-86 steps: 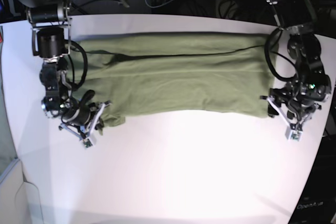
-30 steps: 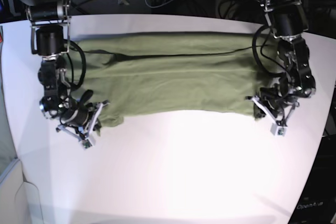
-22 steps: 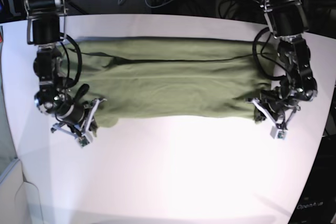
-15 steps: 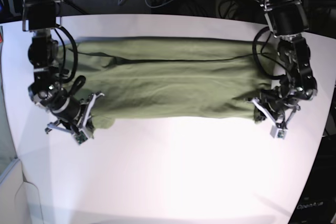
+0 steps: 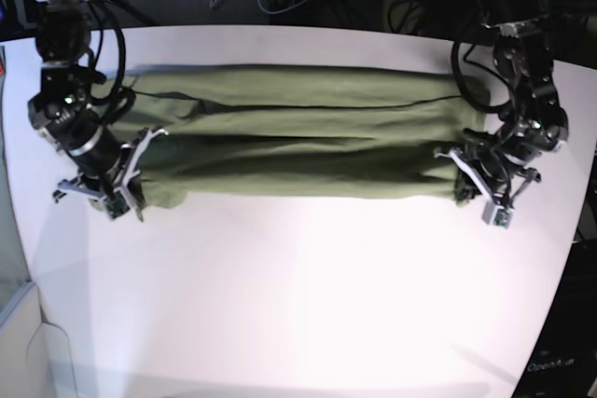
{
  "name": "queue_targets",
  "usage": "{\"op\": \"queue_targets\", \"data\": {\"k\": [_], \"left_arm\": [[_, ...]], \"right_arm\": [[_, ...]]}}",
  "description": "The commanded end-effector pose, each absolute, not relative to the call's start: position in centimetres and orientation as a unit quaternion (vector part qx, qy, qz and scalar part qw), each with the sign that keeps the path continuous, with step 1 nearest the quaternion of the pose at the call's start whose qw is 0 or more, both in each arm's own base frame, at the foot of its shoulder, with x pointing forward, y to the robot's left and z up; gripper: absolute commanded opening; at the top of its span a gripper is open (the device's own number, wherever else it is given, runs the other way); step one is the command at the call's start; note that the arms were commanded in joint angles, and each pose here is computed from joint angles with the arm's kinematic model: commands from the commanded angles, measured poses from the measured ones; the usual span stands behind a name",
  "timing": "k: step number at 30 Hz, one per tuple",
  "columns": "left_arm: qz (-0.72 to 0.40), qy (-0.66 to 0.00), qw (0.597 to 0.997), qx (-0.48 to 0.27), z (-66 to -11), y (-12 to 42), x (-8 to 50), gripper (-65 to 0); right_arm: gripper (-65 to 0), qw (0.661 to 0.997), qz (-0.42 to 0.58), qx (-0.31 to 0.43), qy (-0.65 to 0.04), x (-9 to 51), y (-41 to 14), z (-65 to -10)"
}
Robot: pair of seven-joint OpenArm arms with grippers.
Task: Fold the T-shirt properly
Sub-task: 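Lift the gripped edge and fold it over the shirt with both grippers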
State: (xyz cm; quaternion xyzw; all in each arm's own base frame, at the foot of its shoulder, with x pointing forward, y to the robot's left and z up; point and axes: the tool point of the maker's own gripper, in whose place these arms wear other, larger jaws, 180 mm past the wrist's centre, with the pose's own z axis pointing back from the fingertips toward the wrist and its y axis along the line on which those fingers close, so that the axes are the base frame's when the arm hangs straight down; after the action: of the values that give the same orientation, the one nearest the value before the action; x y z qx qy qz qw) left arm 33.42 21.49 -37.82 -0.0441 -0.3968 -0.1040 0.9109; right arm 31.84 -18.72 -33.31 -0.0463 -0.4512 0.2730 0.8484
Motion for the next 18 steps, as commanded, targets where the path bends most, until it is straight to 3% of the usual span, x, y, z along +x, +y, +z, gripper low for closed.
{"op": "queue_targets", "data": {"k": [1,18], "left_arm": [[-0.109,-0.424,0.898,-0.04,-36.2,21.7,34.3,-63.3],[-0.118,-0.411,0.903,-0.034,-36.9,21.5,31.4,-63.4]], "right_arm": [[-64.3,0.836,0.279,-0.053,-0.469,32.0,-18.8,-31.9],[-64.3,0.852,0.271,-0.026,-0.448,25.6,-18.1,-34.1]]}}
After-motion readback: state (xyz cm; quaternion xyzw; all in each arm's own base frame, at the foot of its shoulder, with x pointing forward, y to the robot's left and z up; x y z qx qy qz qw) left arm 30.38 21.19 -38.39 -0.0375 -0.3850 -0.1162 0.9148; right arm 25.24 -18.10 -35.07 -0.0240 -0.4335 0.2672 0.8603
